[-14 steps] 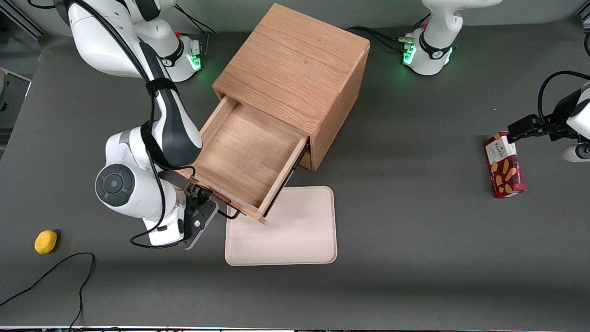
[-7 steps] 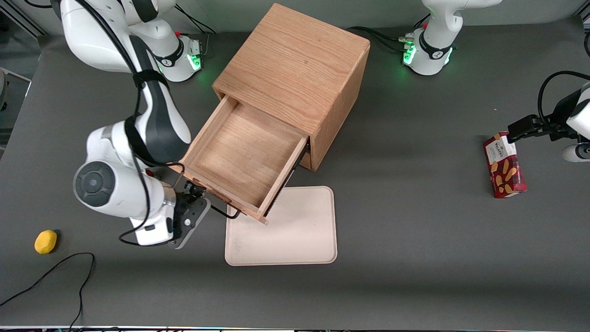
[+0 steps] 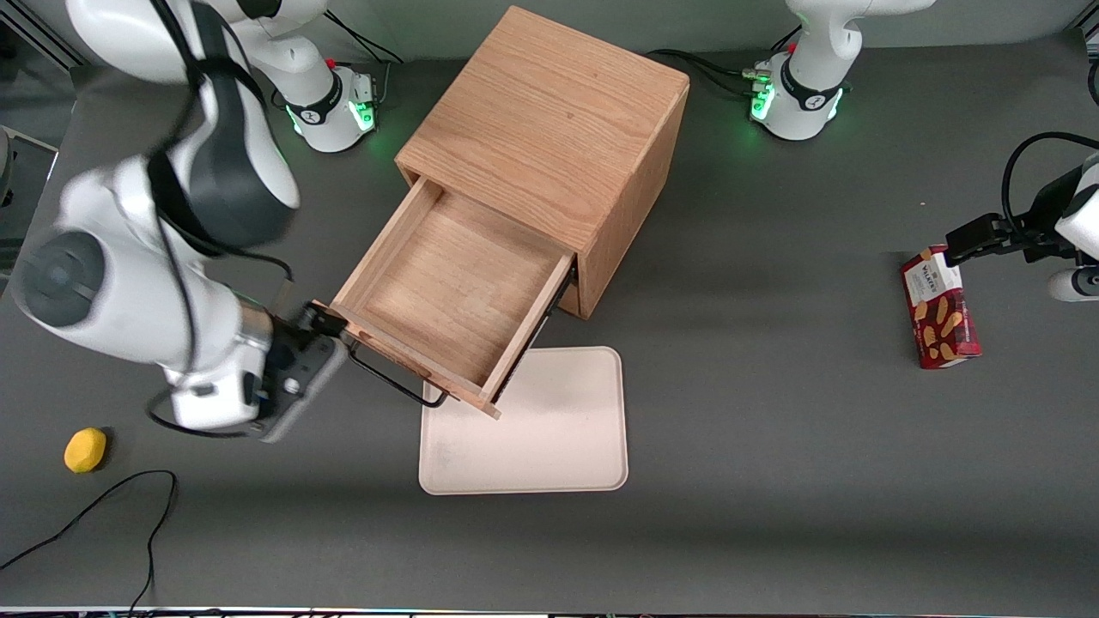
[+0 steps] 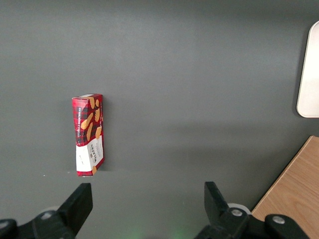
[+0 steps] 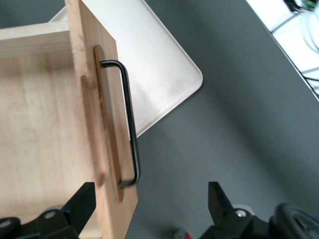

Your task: Open upper drawer

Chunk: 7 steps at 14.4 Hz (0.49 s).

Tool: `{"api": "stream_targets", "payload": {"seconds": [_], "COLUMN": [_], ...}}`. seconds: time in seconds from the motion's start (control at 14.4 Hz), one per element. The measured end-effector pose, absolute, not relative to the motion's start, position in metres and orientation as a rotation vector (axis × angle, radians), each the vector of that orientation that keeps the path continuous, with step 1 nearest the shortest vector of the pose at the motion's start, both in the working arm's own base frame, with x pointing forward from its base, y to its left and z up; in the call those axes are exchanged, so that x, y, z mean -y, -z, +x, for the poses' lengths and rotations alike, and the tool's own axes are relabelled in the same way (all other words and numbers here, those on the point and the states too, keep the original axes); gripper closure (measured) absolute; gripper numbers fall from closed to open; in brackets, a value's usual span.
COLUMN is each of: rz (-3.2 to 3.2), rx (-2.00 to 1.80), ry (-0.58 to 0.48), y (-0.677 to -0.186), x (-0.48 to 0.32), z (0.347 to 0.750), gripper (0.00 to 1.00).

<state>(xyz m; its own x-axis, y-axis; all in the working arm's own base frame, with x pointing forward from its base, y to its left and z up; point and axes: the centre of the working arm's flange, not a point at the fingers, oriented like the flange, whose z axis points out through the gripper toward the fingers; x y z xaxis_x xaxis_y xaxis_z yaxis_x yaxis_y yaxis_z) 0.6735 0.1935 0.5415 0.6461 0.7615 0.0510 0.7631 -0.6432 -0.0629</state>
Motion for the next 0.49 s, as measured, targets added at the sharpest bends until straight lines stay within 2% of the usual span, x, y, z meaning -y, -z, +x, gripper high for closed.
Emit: {"api": "stream_targets", "payload": {"seconds": [0.49], "rz": [-2.943], "rx": [1.023], "ry": [0.178], "y": [-0.648], "x": [-0.154], "z": [0.631], "gripper": [0.0]}}
